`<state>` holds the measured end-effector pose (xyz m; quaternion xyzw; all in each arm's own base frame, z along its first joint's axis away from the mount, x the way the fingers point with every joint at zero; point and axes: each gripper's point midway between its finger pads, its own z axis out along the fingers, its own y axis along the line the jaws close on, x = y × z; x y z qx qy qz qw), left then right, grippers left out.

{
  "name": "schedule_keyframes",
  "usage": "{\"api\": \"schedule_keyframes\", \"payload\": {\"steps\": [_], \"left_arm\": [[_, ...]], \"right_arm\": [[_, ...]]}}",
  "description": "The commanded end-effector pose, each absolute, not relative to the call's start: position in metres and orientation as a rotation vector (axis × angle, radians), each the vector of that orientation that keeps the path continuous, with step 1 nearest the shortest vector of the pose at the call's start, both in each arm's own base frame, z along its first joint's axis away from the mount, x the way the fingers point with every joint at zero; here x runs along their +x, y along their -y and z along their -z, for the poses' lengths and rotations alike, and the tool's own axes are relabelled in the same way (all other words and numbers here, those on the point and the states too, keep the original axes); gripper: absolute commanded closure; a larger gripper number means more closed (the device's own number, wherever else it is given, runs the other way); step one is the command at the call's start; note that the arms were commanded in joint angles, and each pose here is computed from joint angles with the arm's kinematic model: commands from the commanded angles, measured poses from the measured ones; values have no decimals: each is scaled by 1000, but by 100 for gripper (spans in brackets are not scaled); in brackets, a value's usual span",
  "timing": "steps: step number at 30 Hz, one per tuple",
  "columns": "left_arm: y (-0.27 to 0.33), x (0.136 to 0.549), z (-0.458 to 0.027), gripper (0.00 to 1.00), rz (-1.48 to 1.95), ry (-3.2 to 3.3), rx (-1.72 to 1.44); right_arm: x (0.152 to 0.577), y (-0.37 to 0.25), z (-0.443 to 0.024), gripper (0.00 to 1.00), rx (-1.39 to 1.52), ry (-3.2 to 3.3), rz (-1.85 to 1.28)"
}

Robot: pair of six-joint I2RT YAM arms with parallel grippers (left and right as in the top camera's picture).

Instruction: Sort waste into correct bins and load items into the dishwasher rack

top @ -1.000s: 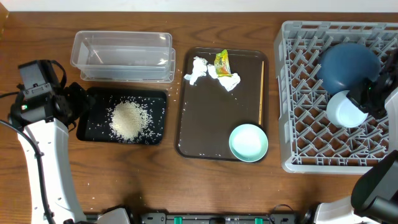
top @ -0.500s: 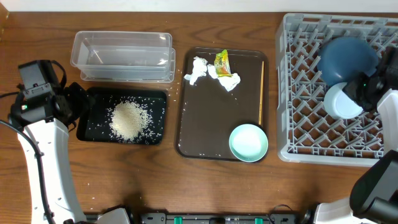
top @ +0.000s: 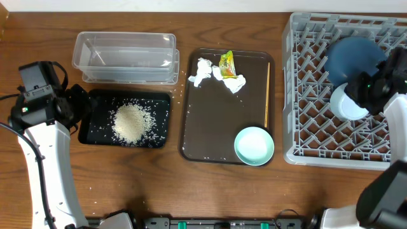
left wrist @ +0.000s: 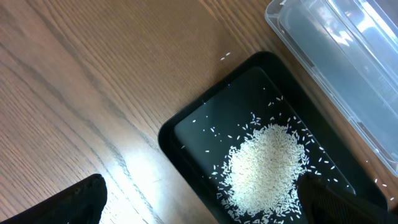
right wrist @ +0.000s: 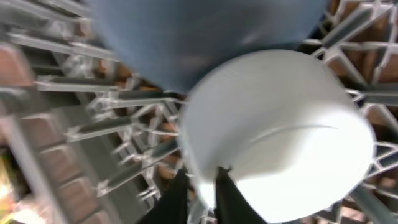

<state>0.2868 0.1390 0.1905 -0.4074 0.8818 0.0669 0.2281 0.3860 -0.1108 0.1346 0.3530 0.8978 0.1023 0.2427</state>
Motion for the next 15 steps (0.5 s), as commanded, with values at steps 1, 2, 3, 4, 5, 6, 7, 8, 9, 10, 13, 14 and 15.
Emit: {"api": "schedule_keyframes", "payload": {"steps": [1, 2, 3, 4, 5, 6, 7, 8, 9, 10, 13, 14, 15], "left_arm": [[-143, 288, -199, 0, -197, -2402, -1125], [-143, 288, -199, 0, -197, -2402, -1125], [-143, 287, -199, 0, -198, -2402, -1125], [-143, 287, -199, 0, -198, -2402, -1125], [-143, 287, -199, 0, -198, -2402, -1125], [-143, 288, -199, 0, -197, -2402, -1125], [-143, 287, -199, 0, -198, -2402, -1125], [-143, 287, -199, 0, -198, -2402, -1125], [-143, 288, -199, 0, -197, -2402, -1125], [-143, 287, -199, 0, -198, -2402, -1125], [-143, 288, -199, 0, -197, -2402, -1125], [-143, 287, -199, 0, -198, -2402, -1125], [-143, 287, -199, 0, -198, -2402, -1125]], "right_arm": [[387, 85, -183, 74, 818, -2369, -394], [386, 80, -193, 61, 781, -2355, -412], [385, 72, -204, 47, 729, -2339, -446], [385, 62, -214, 34, 670, -2327, -482], [384, 49, -225, 21, 585, -2315, -527], [382, 34, -235, 12, 498, -2305, -569], [380, 20, -243, 9, 419, -2299, -608], [377, 7, -247, 6, 362, -2301, -633], [374, -6, -249, 3, 309, -2310, -646], [370, -19, -249, 1, 263, -2330, -650], [359, -50, -236, 1, 196, -2423, -617], [355, -62, -229, 1, 179, -2463, -591], [351, -75, -224, 1, 138, -2493, -572]]}}
